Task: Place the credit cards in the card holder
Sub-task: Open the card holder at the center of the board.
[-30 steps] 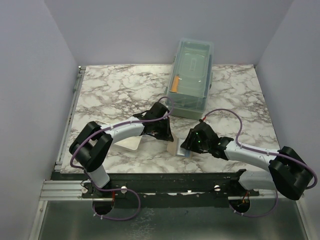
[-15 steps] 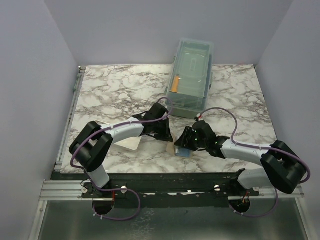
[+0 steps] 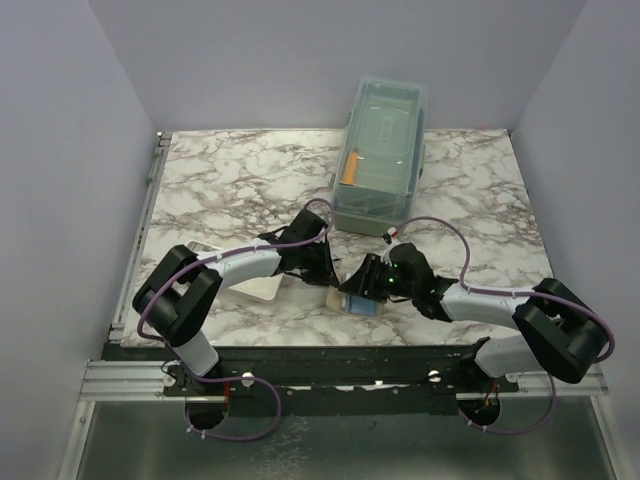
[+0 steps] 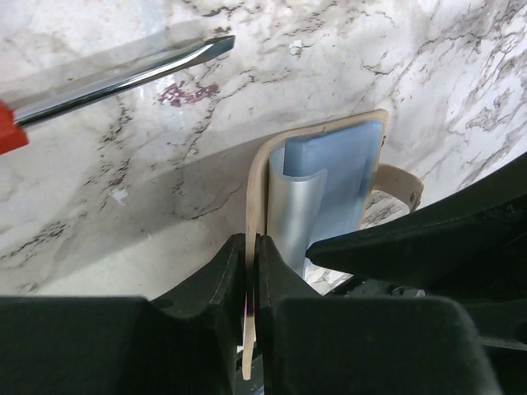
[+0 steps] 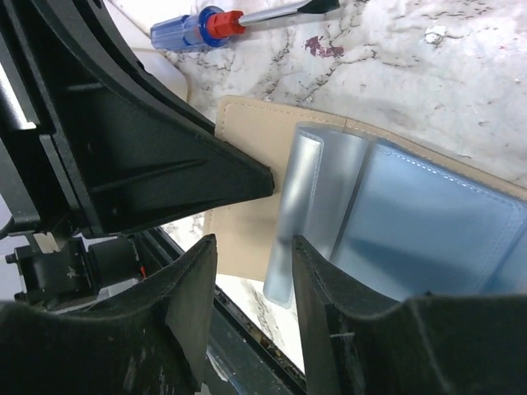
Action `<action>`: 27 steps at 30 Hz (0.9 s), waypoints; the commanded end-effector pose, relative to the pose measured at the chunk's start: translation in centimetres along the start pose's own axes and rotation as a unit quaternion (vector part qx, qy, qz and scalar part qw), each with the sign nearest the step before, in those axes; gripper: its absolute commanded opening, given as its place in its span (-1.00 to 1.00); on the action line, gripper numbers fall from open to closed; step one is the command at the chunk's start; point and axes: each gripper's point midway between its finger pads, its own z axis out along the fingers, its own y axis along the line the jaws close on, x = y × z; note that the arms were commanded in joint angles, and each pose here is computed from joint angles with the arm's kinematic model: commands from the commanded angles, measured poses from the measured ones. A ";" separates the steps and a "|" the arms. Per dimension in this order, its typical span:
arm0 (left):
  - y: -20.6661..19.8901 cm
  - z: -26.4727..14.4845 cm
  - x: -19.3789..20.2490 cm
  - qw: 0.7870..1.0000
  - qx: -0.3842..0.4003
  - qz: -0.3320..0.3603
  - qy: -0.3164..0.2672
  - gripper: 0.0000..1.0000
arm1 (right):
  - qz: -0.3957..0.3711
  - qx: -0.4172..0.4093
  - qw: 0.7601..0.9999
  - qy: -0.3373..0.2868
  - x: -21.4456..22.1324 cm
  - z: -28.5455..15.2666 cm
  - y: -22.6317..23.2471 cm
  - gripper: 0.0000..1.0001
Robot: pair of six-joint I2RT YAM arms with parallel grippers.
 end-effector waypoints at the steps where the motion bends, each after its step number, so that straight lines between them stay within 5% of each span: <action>1: -0.1 -1.2 -0.5 1.000 0.011 -0.012 -0.014 -0.66 | -0.003 -0.029 0.999 0.017 0.6 0.3 0.6 -0.12; 17: 0.0 -5.0 -1.8 0.997 0.055 -0.028 -0.045 0.26 | -0.058 -0.076 0.993 0.068 1.7 1.8 2.0 -0.14; 27: 0.6 -11.9 -5.3 0.992 0.056 -0.030 -0.106 0.80 | -0.085 -0.114 0.987 0.080 0.2 4.2 6.1 -0.01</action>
